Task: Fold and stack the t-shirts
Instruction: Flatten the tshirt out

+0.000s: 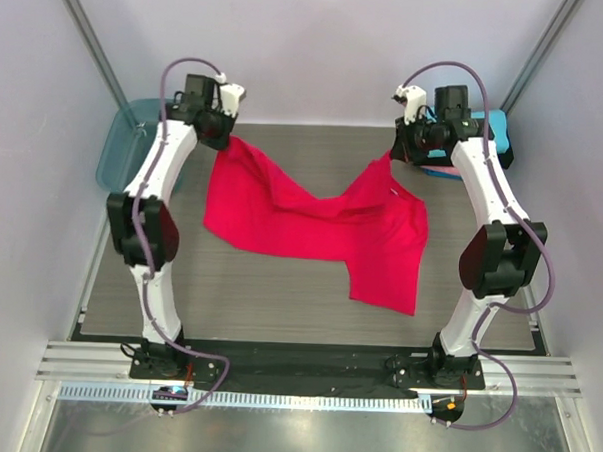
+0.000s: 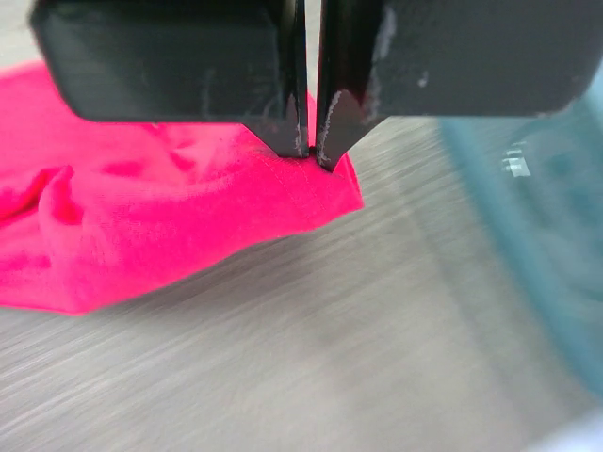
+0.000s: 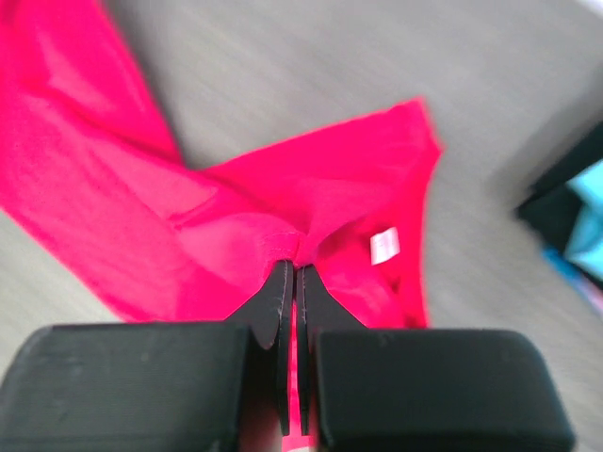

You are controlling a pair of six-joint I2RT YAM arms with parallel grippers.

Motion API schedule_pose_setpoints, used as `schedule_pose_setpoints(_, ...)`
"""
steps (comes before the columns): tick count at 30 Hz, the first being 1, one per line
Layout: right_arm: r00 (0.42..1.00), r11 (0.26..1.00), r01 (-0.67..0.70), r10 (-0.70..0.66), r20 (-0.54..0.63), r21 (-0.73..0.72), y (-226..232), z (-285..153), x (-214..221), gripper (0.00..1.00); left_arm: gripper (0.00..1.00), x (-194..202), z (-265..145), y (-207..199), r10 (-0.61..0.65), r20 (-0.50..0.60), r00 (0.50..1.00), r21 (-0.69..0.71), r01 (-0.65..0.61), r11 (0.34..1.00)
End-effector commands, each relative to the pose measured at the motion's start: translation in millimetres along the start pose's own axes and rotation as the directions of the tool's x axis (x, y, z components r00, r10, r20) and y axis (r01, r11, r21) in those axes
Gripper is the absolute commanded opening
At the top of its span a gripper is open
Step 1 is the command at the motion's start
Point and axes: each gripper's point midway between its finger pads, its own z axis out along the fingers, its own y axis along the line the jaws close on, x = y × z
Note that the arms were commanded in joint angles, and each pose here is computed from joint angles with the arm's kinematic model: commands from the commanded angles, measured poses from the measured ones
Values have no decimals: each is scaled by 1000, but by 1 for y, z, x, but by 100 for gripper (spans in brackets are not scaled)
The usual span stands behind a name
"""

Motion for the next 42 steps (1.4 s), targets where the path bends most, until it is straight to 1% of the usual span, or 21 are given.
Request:
schedule_pose_setpoints(1, 979, 989, 52, -78, 190, 140, -11, -58, -68, 1, 0, -33, -82, -4, 29, 146, 989, -24, -26, 999)
schedule_pose_setpoints(4, 957, 968, -34, -40, 287, 248, -33, -96, -92, 1, 0, -29, -118, -4, 48, 175, 983, -62, -37, 997)
schedule_pose_setpoints(7, 910, 930, -138, -16, 414, 341, -47, -152, -115, 1, 0, -21, -154, -3, 75, 197, 978, -106, -55, 993)
schedule_pose_setpoints(10, 858, 889, -193, -53, 512, 416, -51, -211, -131, 1, 0, 4, -177, -6, 167, 135, 977, -124, -150, 981)
schedule_pose_setpoints(12, 825, 875, -208, -83, 559, 437, -42, -245, -136, 1, 0, 36, -181, -19, 186, 60, 981, -67, -182, 981)
schedule_pose_setpoints(16, 776, 880, -201, -125, 618, 430, -10, -287, -142, 1, 0, 51, -224, -42, 196, 83, 977, -5, -197, 980)
schedule_pose_setpoints(17, 770, 885, -191, -134, 624, 425, -3, -292, -142, 1, 0, 56, -244, -50, 219, 100, 971, 7, -220, 975)
schedule_pose_setpoints(19, 751, 870, -205, -153, 642, 447, 9, -312, -137, 1, 0, 69, -258, -62, 237, 84, 968, 59, -242, 968)
schedule_pose_setpoints(20, 746, 867, -209, -157, 647, 452, 14, -319, -135, 1, 0, 88, -270, -80, 259, 50, 965, 154, -264, 952)
schedule_pose_setpoints(24, 725, 869, -183, -197, 660, 460, 42, -344, -123, 1, 0, 74, -335, -103, 256, 220, 941, 145, -291, 946)
schedule_pose_setpoints(25, 722, 871, -180, -199, 663, 457, 47, -346, -119, 1, 0, 84, -332, -109, 253, 202, 946, 178, -289, 940)
schedule_pose_setpoints(26, 712, 874, -187, -195, 675, 449, 54, -352, -116, 1, 0, 105, -325, -117, 242, 133, 961, 239, -268, 933)
schedule_pose_setpoints(28, 733, 882, -214, -139, 666, 419, 53, -336, -101, 1, 0, 145, -303, -126, 223, -29, 975, 346, -199, 917)
schedule_pose_setpoints(29, 732, 896, -216, -115, 671, 388, 60, -333, -96, 1, 0, 158, -300, -131, 211, -73, 975, 378, -169, 910)
schedule_pose_setpoints(33, 760, 913, -211, -72, 646, 350, 62, -315, -81, 1, 0, 181, -287, -161, 122, -125, 985, 510, -41, 859)
schedule_pose_setpoints(35, 771, 914, -204, -70, 633, 350, 60, -311, -81, 1, 0, 200, -276, -166, 114, -265, 958, 558, 56, 828)
schedule_pose_setpoints(38, 798, 920, -185, -64, 599, 346, 47, -292, -83, 1, 0, 199, -250, -159, 92, -380, 920, 574, 157, 803)
schedule_pose_setpoints(39, 813, 925, -193, -35, 581, 326, 38, -277, -85, 1, 0, 180, -245, -151, 56, -347, 936, 569, 163, 806)
schedule_pose_setpoints(40, 815, 929, -196, -24, 579, 315, 34, -272, -88, 1, 0, 165, -237, -143, 14, -342, 940, 566, 194, 802)
schedule_pose_setpoints(41, 819, 932, -197, -14, 574, 304, 30, -266, -91, 1, 0, 149, -222, -142, -80, -417, 906, 576, 331, 748)
schedule_pose_setpoints(42, 815, 936, -189, -19, 580, 296, 30, -267, -98, 1, 0, 127, -219, -127, -162, -396, 904, 554, 376, 743)
